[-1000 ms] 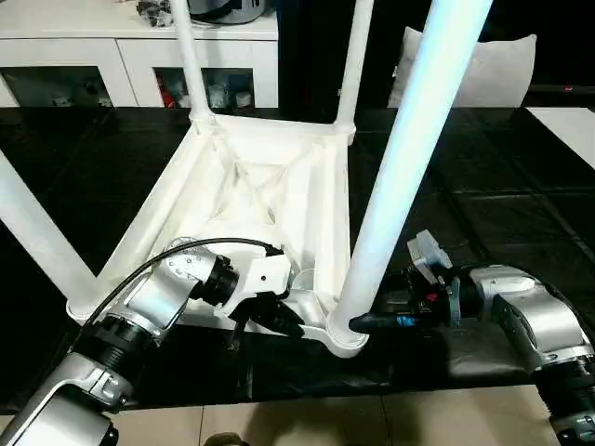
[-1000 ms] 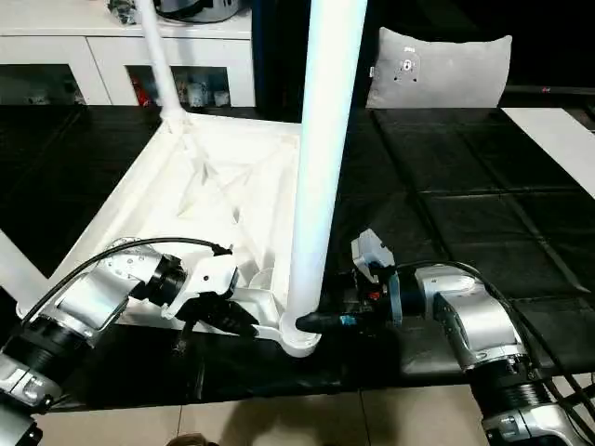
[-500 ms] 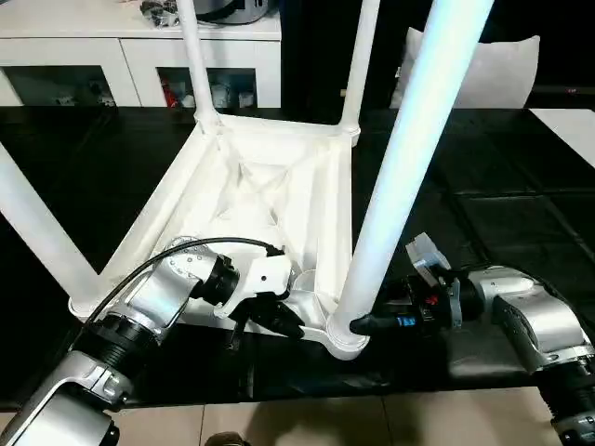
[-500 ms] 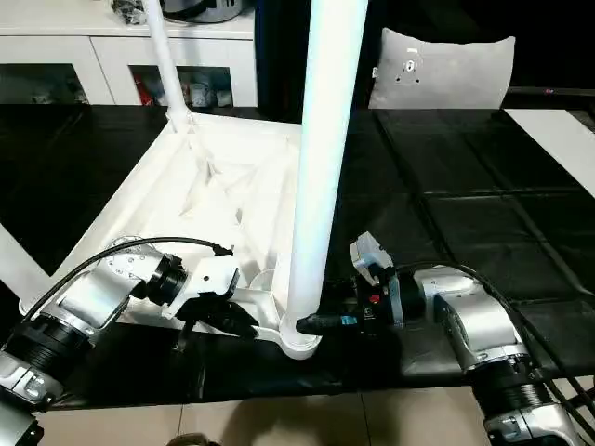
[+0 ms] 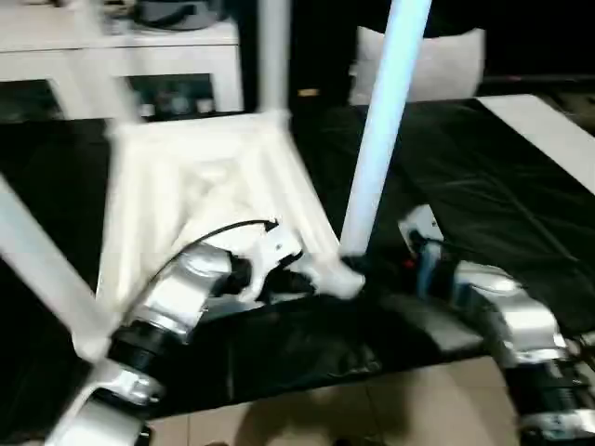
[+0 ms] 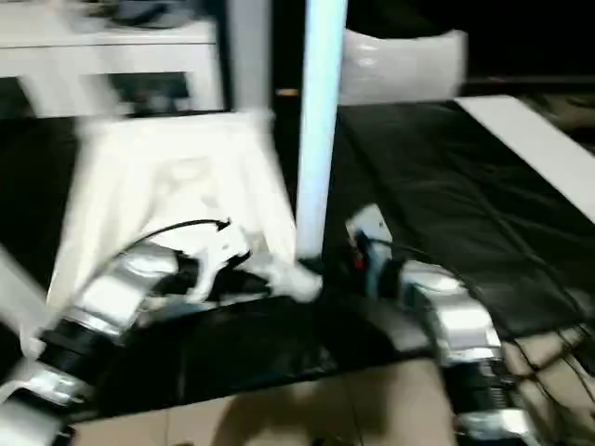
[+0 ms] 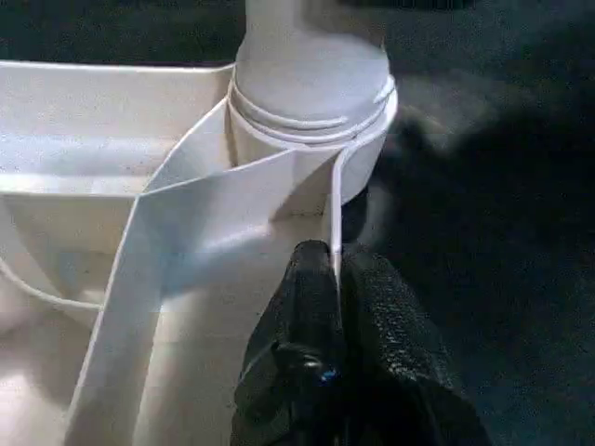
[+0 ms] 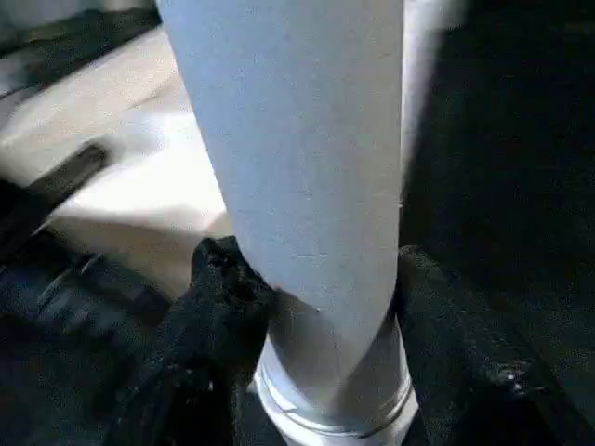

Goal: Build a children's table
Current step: Rotate leg to tighten

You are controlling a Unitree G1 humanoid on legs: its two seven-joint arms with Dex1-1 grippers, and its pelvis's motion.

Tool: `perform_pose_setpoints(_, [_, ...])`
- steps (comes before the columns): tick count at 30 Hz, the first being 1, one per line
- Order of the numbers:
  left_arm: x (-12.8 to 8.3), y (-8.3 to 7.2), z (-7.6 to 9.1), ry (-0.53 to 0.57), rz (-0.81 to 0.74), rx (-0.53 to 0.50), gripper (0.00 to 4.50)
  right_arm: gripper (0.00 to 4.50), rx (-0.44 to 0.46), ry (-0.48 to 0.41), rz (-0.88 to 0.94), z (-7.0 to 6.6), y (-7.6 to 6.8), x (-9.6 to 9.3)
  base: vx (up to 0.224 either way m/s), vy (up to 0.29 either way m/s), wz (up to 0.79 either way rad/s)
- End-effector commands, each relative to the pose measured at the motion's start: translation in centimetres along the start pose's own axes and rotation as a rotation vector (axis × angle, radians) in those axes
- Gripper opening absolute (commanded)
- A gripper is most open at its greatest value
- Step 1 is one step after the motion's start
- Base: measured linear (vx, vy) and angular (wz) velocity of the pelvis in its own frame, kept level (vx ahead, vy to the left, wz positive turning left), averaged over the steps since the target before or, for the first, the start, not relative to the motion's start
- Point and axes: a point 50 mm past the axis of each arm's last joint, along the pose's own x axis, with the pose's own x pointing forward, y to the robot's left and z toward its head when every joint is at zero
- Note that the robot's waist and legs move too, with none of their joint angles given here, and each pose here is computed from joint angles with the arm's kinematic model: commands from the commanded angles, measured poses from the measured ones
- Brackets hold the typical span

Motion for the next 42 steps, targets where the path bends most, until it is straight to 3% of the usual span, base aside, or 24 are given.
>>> perform_pose_setpoints(1, [1.9, -2.2, 3.0, -0.131, -0.062, 0.015, 0.0, 1.9, 0.004, 0.025, -0.059, -0.2, 0.9, 1.4, 0.0, 0.0, 0.0])
perform_pose_setpoints(5, [2.9, -2.7, 3.8, -0.153, -0.013, 0.004, 0.0, 1.9, 0.001, 0.014, -0.106, -0.2, 1.3, 1.7, 0.0, 0.0, 0.0])
perform_pose_setpoints(7, [3.0, -2.9, 4.0, -0.159, -0.014, 0.009, 0.0, 2.45, 0.004, -0.012, -0.101, -0.1, 1.3, 1.6, 0.0, 0.0, 0.0])
perform_pose_setpoints(9, [3.0, -3.0, 4.1, -0.156, -0.017, 0.025, 0.0, 2.59, 0.013, -0.046, -0.097, 0.2, 1.1, 1.4, 0.0, 0.0, 0.0])
perform_pose_setpoints(14, [2.2, -2.3, 3.4, -0.136, -0.023, 0.063, 0.0, 2.97, -0.022, -0.065, -0.054, 0.6, 0.9, 0.7, 0.0, 0.0, 0.0])
perform_pose_setpoints(25, [-0.5, -1.5, 1.2, -0.058, -0.268, 0.182, 0.0, 3.89, -0.174, 0.011, 0.283, 1.3, -1.2, -3.4, 0.0, 0.0, 0.0])
perform_pose_setpoints(34, [-2.8, -1.2, 0.0, 0.021, -0.521, 0.308, 0.0, 3.89, -0.227, 0.096, 0.567, 0.9, -1.3, -5.4, 0.0, 0.0, 0.0])
perform_pose_setpoints(42, [-3.3, -1.2, -0.2, 0.063, -0.604, 0.371, 0.0, 3.22, -0.194, 0.155, 0.703, 0.3, -0.9, -5.4, 0.0, 0.0, 0.0])
